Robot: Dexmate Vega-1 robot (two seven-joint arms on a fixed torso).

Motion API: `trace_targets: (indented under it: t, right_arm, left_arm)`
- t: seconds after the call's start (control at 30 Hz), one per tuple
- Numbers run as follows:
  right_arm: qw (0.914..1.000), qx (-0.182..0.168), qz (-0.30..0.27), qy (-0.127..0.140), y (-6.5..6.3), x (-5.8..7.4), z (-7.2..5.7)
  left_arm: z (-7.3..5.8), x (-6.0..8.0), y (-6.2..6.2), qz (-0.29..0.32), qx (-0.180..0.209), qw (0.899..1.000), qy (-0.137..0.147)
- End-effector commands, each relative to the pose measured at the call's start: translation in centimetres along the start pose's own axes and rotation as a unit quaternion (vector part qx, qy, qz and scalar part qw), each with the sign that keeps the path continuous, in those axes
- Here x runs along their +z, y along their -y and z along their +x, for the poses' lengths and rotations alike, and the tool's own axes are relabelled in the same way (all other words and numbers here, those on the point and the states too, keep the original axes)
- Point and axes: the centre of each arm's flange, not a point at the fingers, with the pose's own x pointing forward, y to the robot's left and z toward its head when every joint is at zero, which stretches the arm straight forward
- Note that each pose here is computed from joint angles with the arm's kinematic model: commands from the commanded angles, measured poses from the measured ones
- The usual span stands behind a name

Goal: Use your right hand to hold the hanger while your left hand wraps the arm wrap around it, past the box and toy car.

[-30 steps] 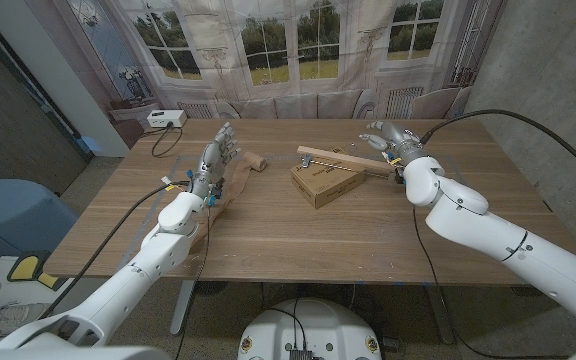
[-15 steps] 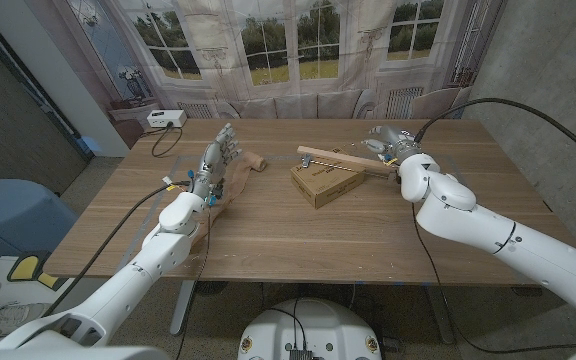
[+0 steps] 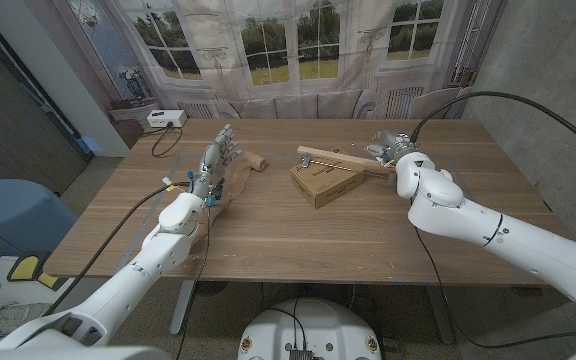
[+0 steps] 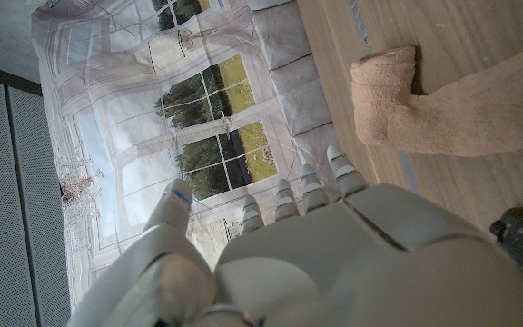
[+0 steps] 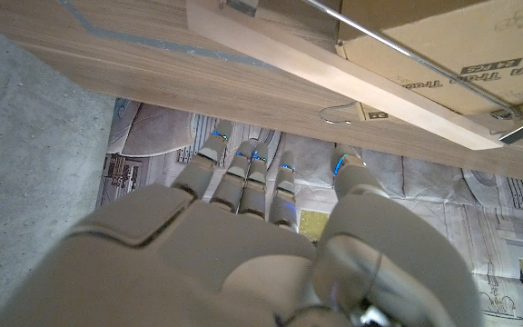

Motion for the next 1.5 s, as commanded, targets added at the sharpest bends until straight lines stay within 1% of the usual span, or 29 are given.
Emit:
trace_targets:
  t: [0.03, 0.43, 0.77, 1.0, 1.27, 1.5]
  right_arm:
    - [0.9989, 0.025, -0.022, -0.033, -0.6, -0.4, 0.9]
    - [0.9960, 0.056, -0.047, -0.052, -1.3, -0.3, 2.0]
    - [0.9933, 0.078, -0.060, -0.061, -1.8, -0.3, 2.7]
    - [0.9913, 0.091, -0.071, -0.064, -2.0, -0.1, 2.7]
    - [0.9885, 0.106, -0.089, -0.060, -2.4, 0.0, 2.6]
    - [0.9824, 0.123, -0.122, -0.071, -3.1, 0.2, 2.9]
  left_arm:
    - [0.3, -0.2, -0.3, -0.002, 0.000, 1.000, -0.002]
    - [1.1, -0.6, -0.5, -0.004, -0.003, 1.000, -0.006]
    - [1.5, -1.0, -0.9, -0.006, -0.002, 1.000, -0.010]
    - [1.8, -1.1, -1.0, -0.007, -0.003, 1.000, -0.011]
    - [2.2, -1.2, -0.9, -0.009, -0.007, 1.000, -0.012]
    - [2.3, -1.3, -0.7, -0.010, -0.009, 1.000, -0.012]
